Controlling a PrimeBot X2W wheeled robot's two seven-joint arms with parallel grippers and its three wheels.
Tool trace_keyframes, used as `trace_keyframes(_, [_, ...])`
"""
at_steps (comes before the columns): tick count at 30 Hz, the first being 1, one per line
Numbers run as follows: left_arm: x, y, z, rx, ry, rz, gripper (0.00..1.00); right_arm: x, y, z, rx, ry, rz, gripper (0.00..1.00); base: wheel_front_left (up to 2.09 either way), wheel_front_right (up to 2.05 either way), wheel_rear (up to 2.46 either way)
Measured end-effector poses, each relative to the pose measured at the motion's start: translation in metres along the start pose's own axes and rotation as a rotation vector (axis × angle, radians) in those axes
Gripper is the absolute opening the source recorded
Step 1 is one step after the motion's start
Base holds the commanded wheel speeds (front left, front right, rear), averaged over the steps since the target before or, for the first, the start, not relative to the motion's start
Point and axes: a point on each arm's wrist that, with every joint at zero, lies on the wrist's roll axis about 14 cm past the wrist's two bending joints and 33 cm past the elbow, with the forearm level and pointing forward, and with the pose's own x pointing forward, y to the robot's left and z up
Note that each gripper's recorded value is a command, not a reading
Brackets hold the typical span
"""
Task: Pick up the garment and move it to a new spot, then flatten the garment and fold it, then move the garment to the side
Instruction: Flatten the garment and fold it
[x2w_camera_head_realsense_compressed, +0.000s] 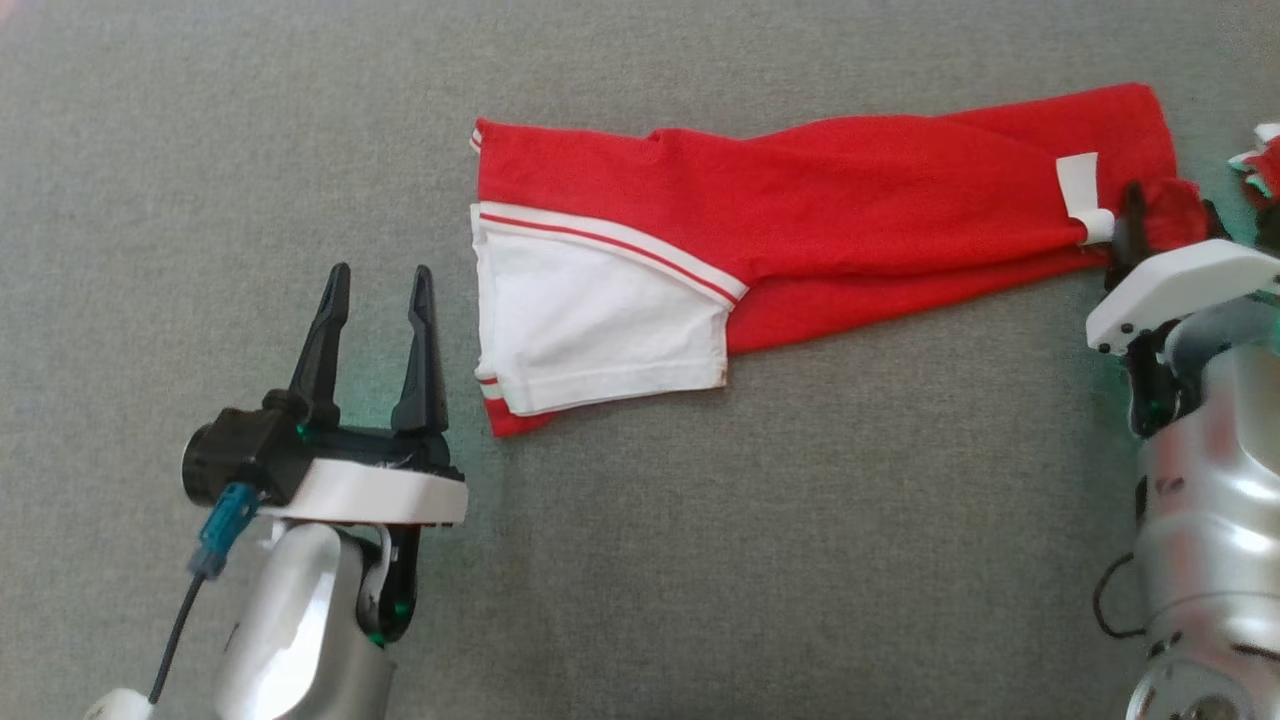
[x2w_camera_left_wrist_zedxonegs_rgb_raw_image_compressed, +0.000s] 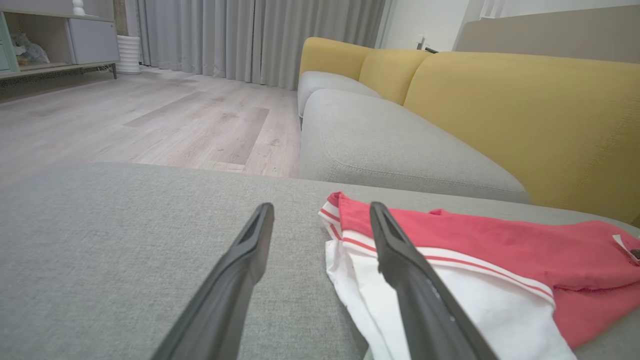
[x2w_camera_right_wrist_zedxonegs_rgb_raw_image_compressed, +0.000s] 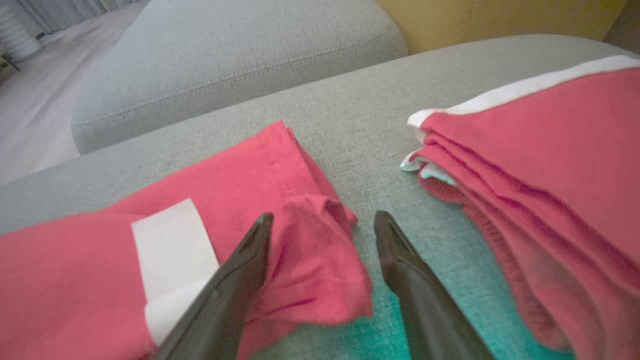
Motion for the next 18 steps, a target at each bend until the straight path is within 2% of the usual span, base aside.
trace_keyframes(6, [0.001, 0.005, -0.004, -0.002, 0.011, 0.011, 1.00, 0.009, 0.000, -0.008, -0.022, 0.054, -0.002, 1.00, 0.00, 0.00, 0.00])
trace_keyframes(7, [0.001, 0.004, -0.004, 0.000, 0.011, 0.009, 1.00, 0.010, 0.000, -0.008, -0.024, 0.060, -0.001, 0.85, 0.00, 0.00, 0.00])
trace_keyframes(8, [0.002, 0.004, -0.004, 0.005, 0.011, 0.007, 1.00, 0.011, 0.000, -0.008, -0.027, 0.064, 0.000, 0.13, 0.00, 0.00, 0.00])
trace_keyframes(9, [0.003, 0.004, -0.003, 0.006, 0.009, 0.005, 1.00, 0.011, 0.000, -0.006, -0.030, 0.063, 0.000, 0.00, 0.00, 0.00, 0.00])
trace_keyframes(14, [0.005, -0.002, 0.001, 0.004, -0.004, -0.010, 1.00, 0.006, -0.002, 0.003, -0.034, 0.012, 0.002, 0.00, 0.00, 0.00, 0.00])
trace_keyframes(18, [0.006, -0.010, 0.009, 0.002, -0.024, -0.029, 1.00, -0.004, -0.020, 0.027, -0.038, -0.078, -0.026, 0.00, 0.00, 0.00, 0.00])
